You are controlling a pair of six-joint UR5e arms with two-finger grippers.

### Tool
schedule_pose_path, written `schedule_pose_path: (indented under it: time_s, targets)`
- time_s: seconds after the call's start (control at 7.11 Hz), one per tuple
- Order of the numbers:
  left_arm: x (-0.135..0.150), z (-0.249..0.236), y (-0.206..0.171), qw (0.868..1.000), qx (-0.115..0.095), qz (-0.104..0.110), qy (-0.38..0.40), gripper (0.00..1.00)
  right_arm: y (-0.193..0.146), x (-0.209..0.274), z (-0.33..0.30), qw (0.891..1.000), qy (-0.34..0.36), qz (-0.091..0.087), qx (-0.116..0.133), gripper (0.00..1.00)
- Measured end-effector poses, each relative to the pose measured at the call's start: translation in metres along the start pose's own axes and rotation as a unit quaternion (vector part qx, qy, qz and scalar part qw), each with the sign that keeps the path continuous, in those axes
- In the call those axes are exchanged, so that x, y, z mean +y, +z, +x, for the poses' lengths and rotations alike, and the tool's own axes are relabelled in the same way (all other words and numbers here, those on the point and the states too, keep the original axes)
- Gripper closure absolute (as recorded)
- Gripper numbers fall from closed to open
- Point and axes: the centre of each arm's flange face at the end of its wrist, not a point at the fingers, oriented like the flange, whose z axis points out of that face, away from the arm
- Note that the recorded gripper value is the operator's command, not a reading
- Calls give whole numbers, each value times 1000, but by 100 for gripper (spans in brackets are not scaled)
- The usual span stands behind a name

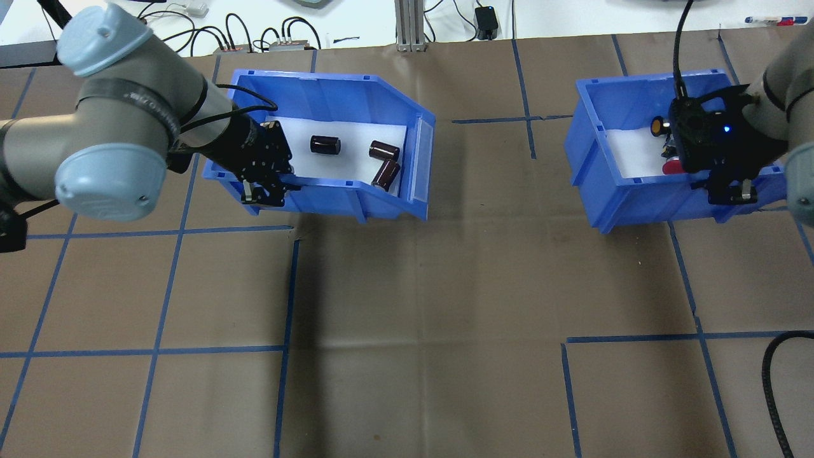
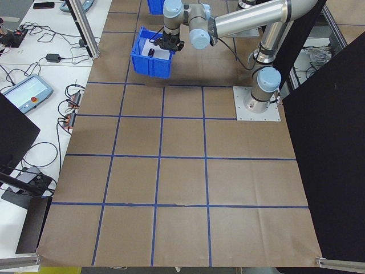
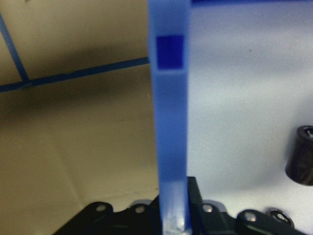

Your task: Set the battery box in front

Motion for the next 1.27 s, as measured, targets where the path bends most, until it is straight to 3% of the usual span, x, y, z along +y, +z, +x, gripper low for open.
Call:
schedule_pose_path:
  time_s: [0.56, 0.98, 1.27]
  targets:
    - [74, 81, 72, 999, -4, -5, -50, 100, 14, -4, -26, 1000, 1, -7, -2, 100]
    - [89, 100, 105, 998, 9, -37, -45, 100, 14, -5, -26, 1000, 1, -7, -3, 100]
    - [88, 107, 116, 998, 20, -45, -26, 100, 15, -5, -27, 1000, 1, -7, -4, 100]
